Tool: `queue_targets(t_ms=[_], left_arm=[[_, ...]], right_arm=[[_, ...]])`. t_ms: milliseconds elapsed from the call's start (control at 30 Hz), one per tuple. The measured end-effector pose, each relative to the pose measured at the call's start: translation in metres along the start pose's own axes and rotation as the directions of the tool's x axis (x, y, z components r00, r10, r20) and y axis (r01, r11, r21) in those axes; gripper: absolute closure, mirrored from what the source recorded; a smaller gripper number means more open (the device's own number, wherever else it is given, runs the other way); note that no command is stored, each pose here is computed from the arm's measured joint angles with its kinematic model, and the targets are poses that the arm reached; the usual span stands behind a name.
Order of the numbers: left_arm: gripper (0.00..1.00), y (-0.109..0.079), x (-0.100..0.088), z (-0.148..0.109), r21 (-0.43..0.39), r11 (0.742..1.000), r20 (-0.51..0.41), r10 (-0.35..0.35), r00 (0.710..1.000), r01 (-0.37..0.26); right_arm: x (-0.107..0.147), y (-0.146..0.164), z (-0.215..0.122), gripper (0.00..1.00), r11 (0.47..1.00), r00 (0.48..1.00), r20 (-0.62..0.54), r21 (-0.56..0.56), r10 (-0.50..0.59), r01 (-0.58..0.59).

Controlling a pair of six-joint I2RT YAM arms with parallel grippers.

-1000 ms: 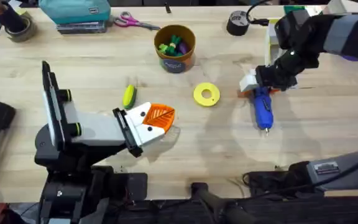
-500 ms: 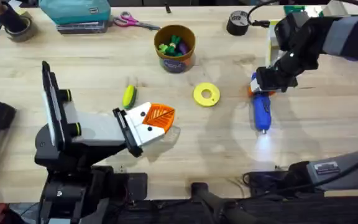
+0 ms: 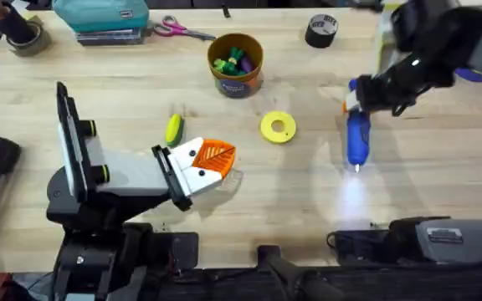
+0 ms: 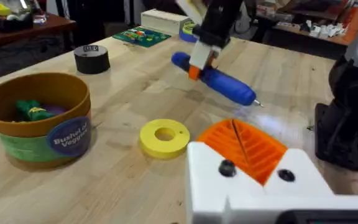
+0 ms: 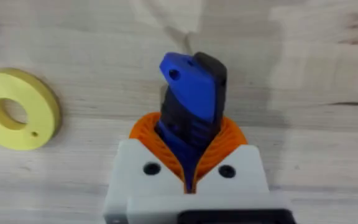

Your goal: Pick up the gripper from the table and insert it into the empty holder that is missing its gripper. Then pick up a screw, insert it into the mounting hole, and use the screwdriver to tighten it. Finally, clean up the table by picking up the vegetable and placing it into the bucket.

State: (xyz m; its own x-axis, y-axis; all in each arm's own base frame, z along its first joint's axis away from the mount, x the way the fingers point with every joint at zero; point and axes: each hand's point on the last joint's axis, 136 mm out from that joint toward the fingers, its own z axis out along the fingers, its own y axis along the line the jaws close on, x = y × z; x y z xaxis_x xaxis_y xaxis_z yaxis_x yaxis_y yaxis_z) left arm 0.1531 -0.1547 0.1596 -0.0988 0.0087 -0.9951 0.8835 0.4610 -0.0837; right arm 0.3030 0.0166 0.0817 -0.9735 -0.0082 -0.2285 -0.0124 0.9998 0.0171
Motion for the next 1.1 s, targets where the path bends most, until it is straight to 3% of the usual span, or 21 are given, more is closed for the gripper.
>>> queue_targets(t_ms=[200, 400, 700, 1100], left_arm=[[0.985, 0.0, 0.0, 0.0, 0.0, 1.0, 0.0, 0.0, 1.0, 0.0], [0.985, 0.0, 0.0, 0.0, 0.0, 1.0, 0.0, 0.0, 1.0, 0.0], [0.985, 0.0, 0.0, 0.0, 0.0, 1.0, 0.0, 0.0, 1.0, 0.0], [0.985, 0.0, 0.0, 0.0, 0.0, 1.0, 0.0, 0.0, 1.0, 0.0]], right_arm=[[-0.043, 0.008, -0.059, 0.976, 0.999, 0.978, 0.21, -0.041, -0.001, 0.01], [-0.085, 0.029, -0.125, 0.976, 0.995, 0.906, 0.422, -0.074, -0.032, 0.07], [-0.144, 0.09, -0.224, 0.976, 0.966, 0.691, 0.718, -0.11, -0.086, 0.234], [-0.153, 0.188, -0.307, 0.976, 0.86, 0.423, 0.903, -0.157, -0.073, 0.486]])
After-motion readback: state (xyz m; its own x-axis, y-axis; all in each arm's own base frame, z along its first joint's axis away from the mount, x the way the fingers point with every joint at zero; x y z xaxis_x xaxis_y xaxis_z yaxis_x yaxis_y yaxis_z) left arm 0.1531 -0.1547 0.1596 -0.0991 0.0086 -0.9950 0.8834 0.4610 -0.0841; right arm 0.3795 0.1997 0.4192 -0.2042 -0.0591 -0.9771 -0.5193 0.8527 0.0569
